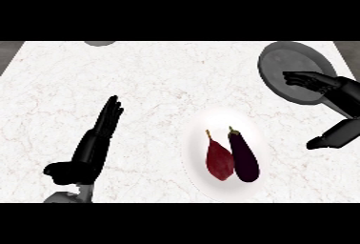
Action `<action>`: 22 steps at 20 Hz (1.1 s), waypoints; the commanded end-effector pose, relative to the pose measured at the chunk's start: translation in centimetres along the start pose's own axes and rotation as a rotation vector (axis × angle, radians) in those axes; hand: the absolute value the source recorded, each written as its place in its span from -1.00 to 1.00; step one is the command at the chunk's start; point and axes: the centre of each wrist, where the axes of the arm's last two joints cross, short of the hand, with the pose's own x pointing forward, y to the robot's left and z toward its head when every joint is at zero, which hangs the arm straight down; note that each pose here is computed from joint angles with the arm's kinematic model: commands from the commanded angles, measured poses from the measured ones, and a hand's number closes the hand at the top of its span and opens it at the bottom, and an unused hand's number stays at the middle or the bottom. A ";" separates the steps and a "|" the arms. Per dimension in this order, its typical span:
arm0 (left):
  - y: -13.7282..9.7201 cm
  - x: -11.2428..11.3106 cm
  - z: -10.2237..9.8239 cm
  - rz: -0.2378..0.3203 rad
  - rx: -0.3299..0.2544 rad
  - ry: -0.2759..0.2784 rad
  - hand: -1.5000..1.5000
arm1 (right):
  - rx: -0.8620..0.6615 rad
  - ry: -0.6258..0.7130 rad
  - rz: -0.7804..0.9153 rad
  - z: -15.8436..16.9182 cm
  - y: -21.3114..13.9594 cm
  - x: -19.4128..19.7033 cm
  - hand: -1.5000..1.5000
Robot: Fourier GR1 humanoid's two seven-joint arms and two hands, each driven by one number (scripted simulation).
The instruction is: Pick the eggplant from the plate and place it in the pan
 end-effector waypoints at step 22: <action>1.8 -1.0 0.4 -0.022 0.008 0.008 0.00 | 0.586 0.320 0.602 -9.0 12.0 2.9 -1.00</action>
